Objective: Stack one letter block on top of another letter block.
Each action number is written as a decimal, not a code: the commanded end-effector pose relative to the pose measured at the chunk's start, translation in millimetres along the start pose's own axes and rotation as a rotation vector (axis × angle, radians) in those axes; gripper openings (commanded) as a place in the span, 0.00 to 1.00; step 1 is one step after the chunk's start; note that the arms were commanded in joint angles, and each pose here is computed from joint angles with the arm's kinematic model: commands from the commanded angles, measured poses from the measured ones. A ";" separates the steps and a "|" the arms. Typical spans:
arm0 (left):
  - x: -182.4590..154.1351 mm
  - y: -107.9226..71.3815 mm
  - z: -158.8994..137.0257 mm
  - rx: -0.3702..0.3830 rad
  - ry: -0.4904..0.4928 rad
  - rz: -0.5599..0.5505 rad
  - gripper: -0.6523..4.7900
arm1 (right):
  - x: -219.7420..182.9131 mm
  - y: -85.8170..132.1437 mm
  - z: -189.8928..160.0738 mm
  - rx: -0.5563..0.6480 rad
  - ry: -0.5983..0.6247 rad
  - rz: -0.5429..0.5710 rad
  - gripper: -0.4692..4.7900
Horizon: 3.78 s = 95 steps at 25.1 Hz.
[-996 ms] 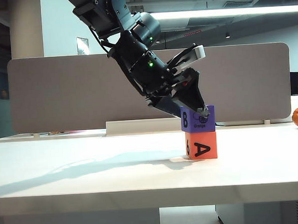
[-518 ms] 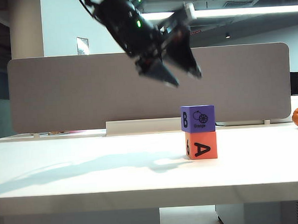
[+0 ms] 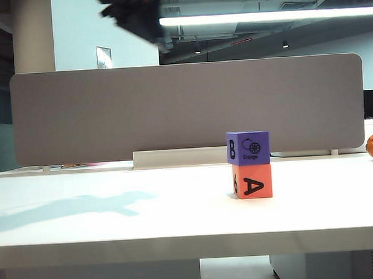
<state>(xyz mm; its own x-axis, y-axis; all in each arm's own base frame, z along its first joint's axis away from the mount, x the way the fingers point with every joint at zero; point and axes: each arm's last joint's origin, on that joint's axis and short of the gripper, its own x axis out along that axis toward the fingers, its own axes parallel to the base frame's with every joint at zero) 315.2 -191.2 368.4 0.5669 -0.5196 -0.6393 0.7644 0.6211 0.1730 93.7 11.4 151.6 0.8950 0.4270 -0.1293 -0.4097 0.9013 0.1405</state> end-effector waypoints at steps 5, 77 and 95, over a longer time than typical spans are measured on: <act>-24.9 43.8 -37.2 -0.194 0.144 0.028 0.11 | 0.3 -0.7 0.0 -0.004 -0.010 -0.016 0.09; -99.9 -77.3 -316.5 -0.337 -0.615 0.689 0.11 | 0.3 -0.4 0.2 -0.006 -0.012 -0.008 0.09; -95.3 -81.3 -330.8 -0.390 -0.569 0.803 0.11 | 0.3 -0.4 0.2 -0.006 -0.012 -0.008 0.09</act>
<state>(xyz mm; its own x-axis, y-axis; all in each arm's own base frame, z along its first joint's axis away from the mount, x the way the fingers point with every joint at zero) 97.6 1.9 166.0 0.9999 -0.0111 0.0128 0.0101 0.9974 0.0709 93.8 11.1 151.6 0.8991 0.4180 -0.1298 -0.4009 0.9055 0.1390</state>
